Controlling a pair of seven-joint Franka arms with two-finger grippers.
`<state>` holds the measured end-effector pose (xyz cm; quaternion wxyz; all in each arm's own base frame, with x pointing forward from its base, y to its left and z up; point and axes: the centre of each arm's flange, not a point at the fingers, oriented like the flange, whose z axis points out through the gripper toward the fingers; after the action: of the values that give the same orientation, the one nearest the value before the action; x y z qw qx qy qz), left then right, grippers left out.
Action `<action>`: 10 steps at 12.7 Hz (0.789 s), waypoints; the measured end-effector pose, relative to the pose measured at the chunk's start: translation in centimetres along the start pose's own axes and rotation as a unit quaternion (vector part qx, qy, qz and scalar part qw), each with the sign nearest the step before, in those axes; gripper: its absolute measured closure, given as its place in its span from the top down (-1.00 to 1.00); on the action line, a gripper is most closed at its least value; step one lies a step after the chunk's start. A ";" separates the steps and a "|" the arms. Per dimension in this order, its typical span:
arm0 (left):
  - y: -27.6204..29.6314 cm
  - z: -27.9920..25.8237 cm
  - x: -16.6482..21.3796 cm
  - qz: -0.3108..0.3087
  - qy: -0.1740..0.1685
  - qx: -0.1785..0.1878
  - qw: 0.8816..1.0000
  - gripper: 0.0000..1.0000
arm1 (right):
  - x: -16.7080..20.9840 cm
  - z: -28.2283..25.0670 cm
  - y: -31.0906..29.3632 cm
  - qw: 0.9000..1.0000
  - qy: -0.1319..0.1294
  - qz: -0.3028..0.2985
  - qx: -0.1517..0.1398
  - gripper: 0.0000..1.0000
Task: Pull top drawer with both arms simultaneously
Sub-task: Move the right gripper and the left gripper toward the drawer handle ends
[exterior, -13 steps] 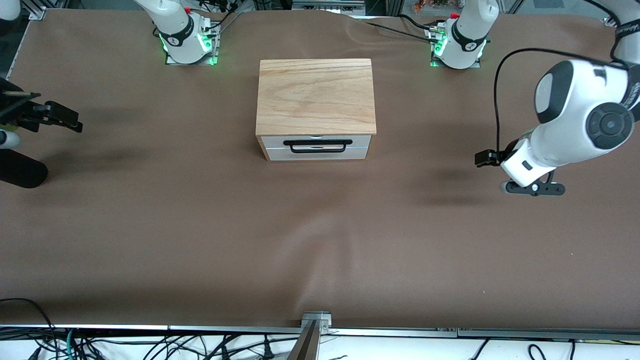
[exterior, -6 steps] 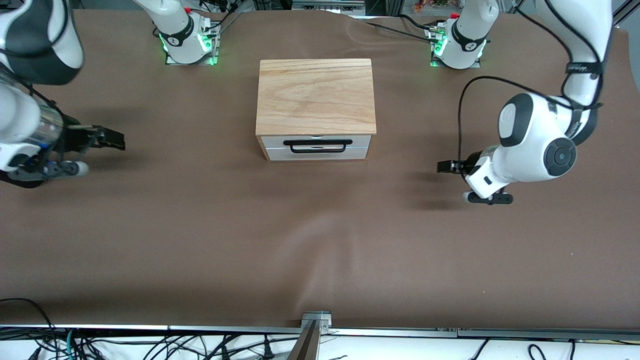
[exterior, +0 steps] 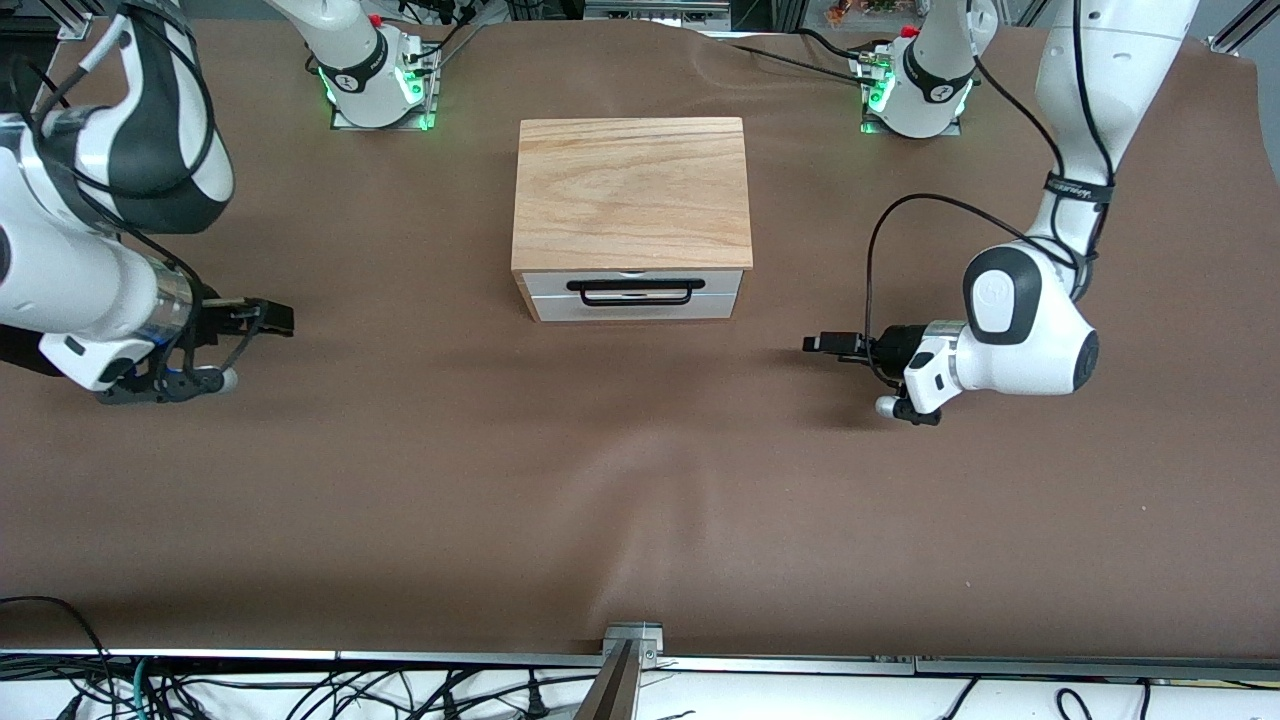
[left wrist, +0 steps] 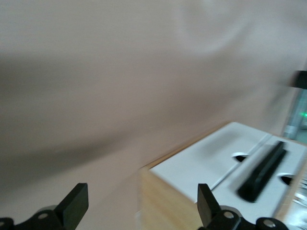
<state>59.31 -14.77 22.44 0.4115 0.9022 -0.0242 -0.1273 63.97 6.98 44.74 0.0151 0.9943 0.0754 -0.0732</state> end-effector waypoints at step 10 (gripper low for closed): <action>0.8 9.7 -2.4 0.090 0.058 -0.285 0.953 0.97 | 4.8 9.8 -6.8 0.935 0.007 0.123 0.334 1.00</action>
<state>54.67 -22.03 17.44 0.6618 0.7474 -0.0442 -0.0387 66.20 13.96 34.26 -0.3094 0.9441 -0.0763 -0.0845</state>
